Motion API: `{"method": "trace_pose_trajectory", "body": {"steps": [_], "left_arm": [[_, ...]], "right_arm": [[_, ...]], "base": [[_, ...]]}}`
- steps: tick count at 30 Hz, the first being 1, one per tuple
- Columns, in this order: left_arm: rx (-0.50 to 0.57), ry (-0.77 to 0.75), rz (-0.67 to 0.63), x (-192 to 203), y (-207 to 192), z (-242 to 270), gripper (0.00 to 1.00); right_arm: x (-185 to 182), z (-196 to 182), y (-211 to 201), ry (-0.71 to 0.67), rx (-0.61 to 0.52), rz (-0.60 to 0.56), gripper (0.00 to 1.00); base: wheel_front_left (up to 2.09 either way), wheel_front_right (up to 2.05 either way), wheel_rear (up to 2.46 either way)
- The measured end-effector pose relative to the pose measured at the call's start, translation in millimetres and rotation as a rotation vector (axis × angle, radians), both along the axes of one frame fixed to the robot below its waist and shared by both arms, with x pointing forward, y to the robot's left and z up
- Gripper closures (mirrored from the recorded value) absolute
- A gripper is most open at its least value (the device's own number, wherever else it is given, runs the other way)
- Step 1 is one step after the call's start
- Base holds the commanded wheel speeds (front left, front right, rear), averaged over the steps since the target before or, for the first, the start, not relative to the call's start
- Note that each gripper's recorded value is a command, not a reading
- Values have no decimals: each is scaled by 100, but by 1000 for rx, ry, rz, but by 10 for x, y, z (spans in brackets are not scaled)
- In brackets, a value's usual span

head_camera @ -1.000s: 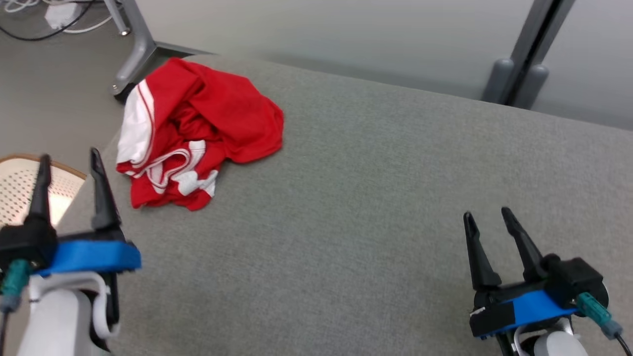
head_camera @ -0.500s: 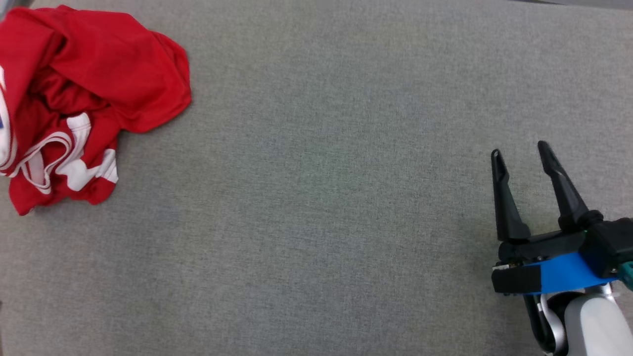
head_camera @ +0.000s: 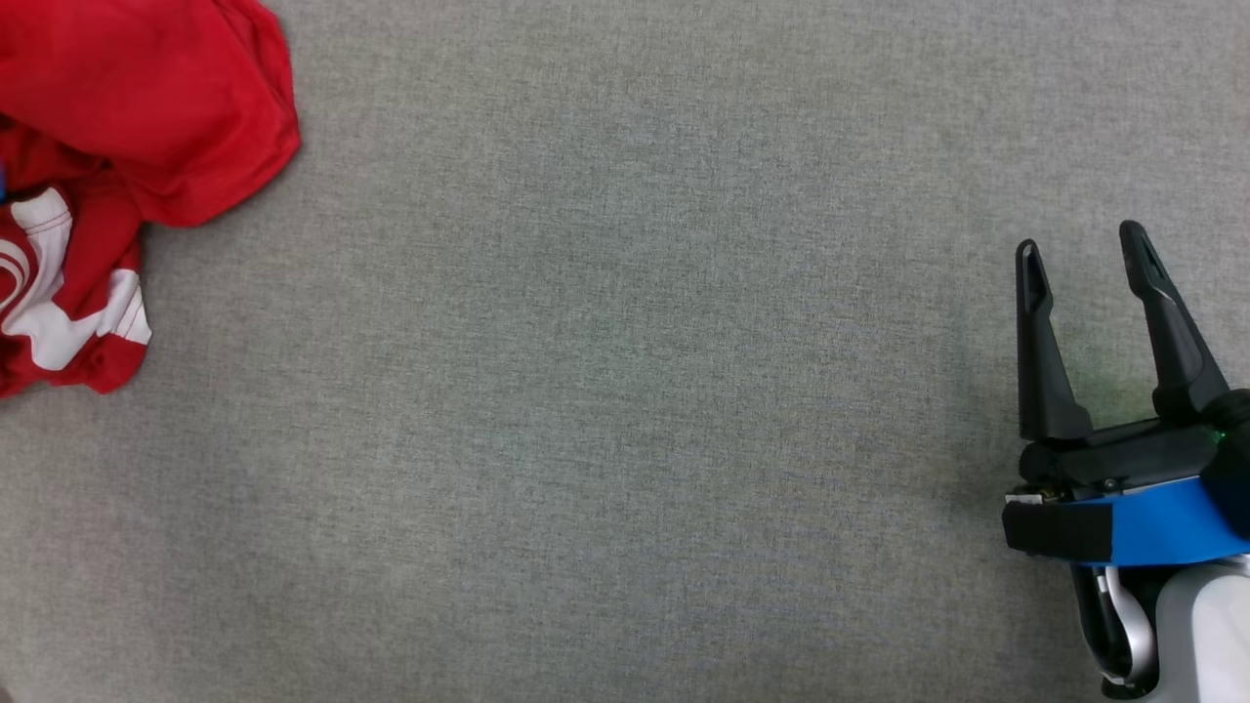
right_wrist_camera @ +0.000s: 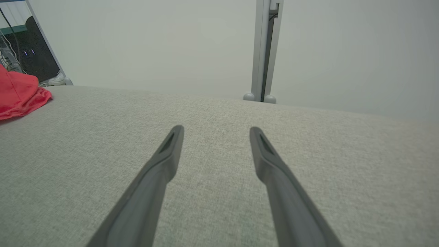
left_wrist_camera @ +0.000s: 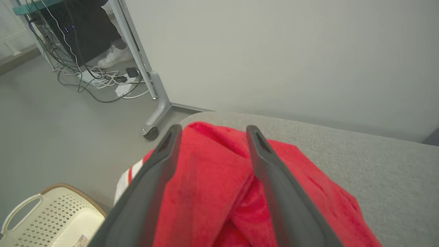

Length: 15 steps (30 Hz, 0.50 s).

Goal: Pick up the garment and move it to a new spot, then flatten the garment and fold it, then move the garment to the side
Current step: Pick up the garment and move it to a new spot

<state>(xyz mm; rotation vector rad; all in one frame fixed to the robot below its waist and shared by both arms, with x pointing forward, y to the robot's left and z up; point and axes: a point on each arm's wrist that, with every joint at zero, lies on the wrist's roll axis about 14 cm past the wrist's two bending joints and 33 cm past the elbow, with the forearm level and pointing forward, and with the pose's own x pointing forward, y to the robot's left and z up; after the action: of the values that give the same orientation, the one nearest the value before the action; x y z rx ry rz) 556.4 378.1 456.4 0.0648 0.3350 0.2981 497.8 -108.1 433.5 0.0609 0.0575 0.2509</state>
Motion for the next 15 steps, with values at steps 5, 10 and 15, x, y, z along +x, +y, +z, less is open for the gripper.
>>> {"method": "trace_pose_trajectory", "body": {"steps": [5,10,15], "left_arm": [[-77,159,29,-166,-15,-463,0],[-139,288,48,-357,-65,-832,0],[-176,336,67,-451,-85,-989,100]], "right_arm": [[4,-29,-26,6,-3,-7,0],[4,-30,-43,6,-5,-11,0],[-3,-1,-59,1,-8,-14,0]], "base": [[0,0,0],[0,0,0],[0,0,0]]}}
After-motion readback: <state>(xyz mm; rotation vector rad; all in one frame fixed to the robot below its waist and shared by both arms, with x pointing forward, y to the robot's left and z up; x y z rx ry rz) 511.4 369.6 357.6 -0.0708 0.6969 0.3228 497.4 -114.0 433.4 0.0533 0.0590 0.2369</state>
